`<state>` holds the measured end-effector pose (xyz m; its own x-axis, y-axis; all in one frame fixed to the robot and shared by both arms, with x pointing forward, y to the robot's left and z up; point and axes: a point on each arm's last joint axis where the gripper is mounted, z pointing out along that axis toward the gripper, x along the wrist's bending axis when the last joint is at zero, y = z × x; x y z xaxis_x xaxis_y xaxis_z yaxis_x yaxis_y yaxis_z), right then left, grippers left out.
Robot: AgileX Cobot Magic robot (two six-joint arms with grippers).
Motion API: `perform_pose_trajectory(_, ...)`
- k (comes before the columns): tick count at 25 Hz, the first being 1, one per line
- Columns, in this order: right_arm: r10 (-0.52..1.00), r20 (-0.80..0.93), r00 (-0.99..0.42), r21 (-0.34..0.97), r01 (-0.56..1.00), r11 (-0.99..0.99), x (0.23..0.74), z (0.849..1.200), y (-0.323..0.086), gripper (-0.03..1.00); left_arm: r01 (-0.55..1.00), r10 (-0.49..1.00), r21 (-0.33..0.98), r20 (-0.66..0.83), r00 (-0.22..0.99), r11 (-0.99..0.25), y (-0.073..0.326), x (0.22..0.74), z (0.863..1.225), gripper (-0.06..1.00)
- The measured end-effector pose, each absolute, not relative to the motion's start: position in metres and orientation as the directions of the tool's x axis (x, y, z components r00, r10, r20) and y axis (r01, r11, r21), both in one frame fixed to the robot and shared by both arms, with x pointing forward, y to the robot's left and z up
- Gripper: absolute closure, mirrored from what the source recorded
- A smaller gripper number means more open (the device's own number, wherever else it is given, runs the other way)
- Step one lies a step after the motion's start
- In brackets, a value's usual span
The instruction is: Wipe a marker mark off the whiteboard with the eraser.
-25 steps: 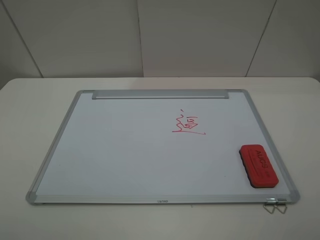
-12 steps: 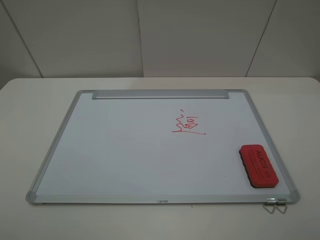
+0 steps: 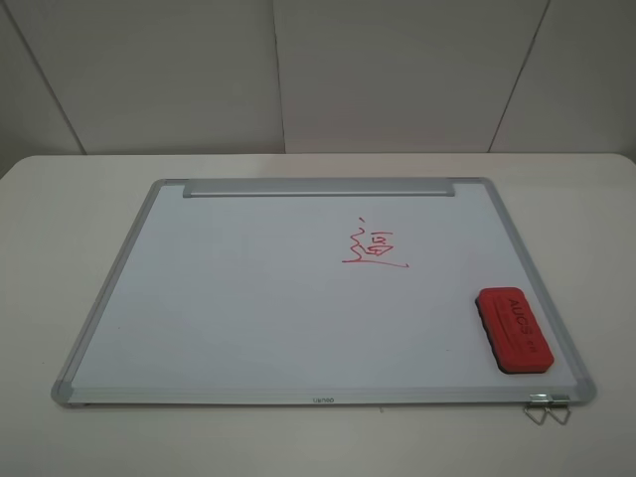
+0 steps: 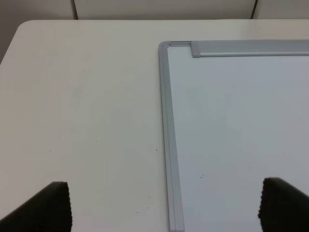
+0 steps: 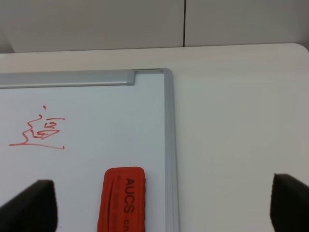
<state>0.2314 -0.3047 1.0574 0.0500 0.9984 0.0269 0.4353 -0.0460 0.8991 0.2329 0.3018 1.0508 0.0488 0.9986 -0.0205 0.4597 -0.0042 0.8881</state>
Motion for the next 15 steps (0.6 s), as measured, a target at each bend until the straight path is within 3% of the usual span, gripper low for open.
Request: perform_pose_trajectory(15,0.998,0.027,0.05,0.899,0.435,-0.046,0.2314,1.0574,-0.3047,0.18,0.46,0.999,0.888,-0.02,0.049,-0.004,0.3018,0.2329,1.0508,0.17)
